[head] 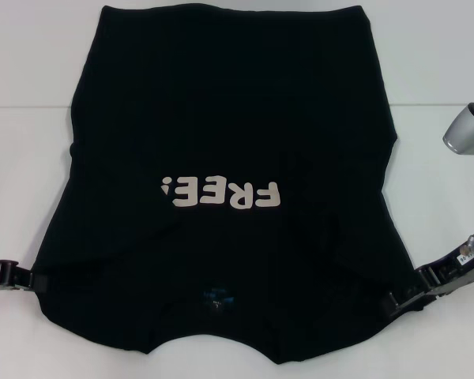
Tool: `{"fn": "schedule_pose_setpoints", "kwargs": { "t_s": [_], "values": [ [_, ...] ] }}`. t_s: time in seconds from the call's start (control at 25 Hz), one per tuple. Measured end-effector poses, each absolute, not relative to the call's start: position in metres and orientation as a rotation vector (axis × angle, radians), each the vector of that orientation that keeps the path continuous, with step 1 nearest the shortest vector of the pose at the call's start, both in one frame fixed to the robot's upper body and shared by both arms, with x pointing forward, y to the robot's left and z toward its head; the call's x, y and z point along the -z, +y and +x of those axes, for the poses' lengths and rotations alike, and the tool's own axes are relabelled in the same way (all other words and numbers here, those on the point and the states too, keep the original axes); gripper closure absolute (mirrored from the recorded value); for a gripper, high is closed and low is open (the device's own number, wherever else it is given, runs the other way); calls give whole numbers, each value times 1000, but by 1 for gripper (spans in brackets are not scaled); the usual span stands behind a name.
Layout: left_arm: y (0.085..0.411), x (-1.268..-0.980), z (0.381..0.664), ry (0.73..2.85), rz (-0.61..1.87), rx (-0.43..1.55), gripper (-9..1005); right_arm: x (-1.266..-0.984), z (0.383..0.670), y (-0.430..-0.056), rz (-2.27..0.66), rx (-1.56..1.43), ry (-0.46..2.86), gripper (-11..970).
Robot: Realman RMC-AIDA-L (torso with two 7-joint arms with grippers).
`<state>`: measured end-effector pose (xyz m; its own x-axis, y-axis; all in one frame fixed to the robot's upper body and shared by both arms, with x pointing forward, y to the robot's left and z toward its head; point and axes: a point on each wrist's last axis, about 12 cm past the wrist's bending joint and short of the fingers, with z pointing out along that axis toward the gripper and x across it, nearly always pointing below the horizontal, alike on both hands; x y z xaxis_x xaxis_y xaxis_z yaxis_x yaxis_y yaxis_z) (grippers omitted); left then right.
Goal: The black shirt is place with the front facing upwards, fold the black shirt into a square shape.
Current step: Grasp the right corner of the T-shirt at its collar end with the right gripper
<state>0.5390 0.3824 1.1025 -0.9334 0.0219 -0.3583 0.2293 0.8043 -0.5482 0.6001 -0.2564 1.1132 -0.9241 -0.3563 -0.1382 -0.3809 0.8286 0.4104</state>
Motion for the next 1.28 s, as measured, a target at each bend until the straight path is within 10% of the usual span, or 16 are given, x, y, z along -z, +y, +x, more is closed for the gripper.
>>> {"fn": "schedule_pose_setpoints", "kwargs": {
  "t_s": [0.68, 1.28],
  "values": [
    [381, -1104, 541, 2655, 201, 868, 970, -1118, 606, -240, -646, -689, 2902, 165],
    [378, -1103, 543, 2653, 213, 885, 969, -1118, 608, -238, -669, -665, 2905, 554]
  ]
}}
